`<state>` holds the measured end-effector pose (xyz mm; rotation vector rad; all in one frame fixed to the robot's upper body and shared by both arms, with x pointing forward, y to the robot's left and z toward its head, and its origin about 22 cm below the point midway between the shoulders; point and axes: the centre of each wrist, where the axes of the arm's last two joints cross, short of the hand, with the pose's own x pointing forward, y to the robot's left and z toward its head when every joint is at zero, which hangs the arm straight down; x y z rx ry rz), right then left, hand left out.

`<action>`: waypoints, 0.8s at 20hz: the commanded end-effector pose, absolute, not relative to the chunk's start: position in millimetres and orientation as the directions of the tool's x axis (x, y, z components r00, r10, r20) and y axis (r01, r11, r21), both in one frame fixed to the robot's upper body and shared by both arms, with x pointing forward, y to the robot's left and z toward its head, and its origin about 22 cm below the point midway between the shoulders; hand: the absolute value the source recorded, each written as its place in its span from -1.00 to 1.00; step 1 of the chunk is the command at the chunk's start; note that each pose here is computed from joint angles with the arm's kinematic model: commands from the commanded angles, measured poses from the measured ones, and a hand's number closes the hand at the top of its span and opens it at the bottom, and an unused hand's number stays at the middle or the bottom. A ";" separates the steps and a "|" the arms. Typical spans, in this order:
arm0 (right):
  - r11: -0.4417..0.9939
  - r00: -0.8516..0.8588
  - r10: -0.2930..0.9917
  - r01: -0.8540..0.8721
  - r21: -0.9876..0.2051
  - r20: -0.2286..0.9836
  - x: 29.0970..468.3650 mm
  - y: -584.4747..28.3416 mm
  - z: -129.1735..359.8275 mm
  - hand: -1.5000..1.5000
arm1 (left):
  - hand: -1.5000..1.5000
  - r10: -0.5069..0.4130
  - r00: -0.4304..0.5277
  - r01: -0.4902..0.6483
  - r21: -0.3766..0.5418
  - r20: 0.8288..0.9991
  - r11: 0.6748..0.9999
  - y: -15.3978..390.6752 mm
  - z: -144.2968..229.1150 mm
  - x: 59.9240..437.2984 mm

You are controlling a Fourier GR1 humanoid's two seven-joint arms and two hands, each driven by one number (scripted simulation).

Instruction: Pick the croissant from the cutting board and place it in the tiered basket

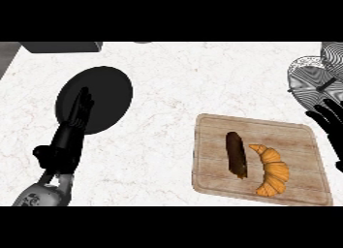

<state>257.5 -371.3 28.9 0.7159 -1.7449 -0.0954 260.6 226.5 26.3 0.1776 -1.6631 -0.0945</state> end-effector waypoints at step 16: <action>0.452 -0.513 0.537 -0.496 -0.742 0.670 232.2 -414.1 260.1 -1.00 | 0.00 -0.193 -0.068 -0.096 0.187 0.979 0.978 212.3 30.0 270.1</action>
